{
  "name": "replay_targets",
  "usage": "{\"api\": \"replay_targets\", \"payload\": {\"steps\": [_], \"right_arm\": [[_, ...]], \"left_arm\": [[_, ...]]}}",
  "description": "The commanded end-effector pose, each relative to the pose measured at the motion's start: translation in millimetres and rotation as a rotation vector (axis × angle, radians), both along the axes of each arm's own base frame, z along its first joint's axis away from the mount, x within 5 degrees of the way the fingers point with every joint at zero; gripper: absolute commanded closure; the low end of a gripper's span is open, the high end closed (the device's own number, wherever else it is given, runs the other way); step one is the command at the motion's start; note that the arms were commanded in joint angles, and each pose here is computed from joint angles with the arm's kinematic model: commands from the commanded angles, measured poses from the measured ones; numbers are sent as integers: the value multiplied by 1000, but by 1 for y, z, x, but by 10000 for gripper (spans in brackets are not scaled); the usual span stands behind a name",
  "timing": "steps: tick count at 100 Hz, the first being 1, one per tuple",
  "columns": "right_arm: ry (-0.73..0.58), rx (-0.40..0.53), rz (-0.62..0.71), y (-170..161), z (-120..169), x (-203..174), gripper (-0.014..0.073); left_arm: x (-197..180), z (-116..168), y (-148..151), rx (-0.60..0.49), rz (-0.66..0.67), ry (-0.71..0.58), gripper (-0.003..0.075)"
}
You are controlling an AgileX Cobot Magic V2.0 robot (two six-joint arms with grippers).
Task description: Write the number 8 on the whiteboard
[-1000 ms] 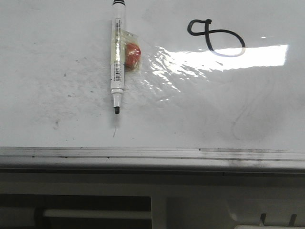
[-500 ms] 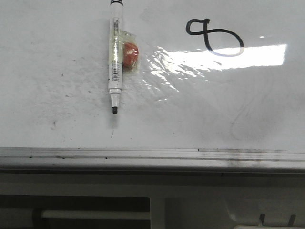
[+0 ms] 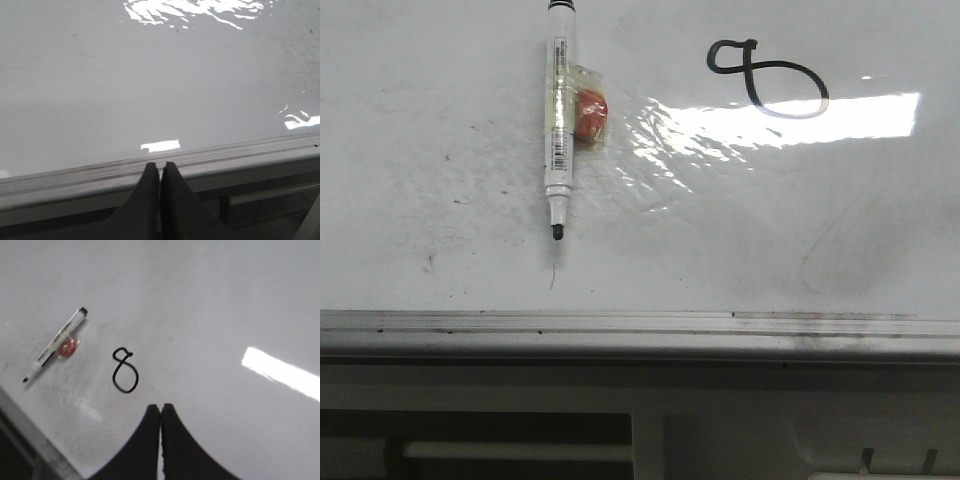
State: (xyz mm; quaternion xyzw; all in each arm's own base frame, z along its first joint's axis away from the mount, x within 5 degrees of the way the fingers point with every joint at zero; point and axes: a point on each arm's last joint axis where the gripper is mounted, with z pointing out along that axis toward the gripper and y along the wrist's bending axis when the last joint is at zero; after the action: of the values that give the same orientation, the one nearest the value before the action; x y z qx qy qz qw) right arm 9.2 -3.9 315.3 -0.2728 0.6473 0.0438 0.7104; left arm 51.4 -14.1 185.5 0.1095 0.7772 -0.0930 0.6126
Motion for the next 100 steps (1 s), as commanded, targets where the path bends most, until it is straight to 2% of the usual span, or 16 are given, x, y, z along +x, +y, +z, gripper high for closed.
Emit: {"api": "replay_targets", "payload": {"steps": [1,7,16,26,33,35,56,100], "right_arm": [[-162,81,-49,9,1,13,638],[-188,122,-111,14,-16,22,638],[-121,201,-213,15,-55,37,638],[-49,171,-358,9,-94,47,638],[0,159,-430,5,-112,49,638],[52,150,-452,4,-116,49,638],[259,113,-518,1,-137,44,638],[250,113,-517,1,-136,44,638]], "left_arm": [[0,-8,-1,-30,-2,-25,741],[0,-8,-1,-30,-2,-25,741],[0,-8,-1,-30,-2,-25,741],[0,-8,-1,-30,-2,-25,741],[0,-8,-1,-30,-2,-25,741],[0,-8,-1,-30,-2,-25,741],[0,-8,-1,-31,-2,-27,741],[0,-7,-1,-31,-2,-28,741]]}}
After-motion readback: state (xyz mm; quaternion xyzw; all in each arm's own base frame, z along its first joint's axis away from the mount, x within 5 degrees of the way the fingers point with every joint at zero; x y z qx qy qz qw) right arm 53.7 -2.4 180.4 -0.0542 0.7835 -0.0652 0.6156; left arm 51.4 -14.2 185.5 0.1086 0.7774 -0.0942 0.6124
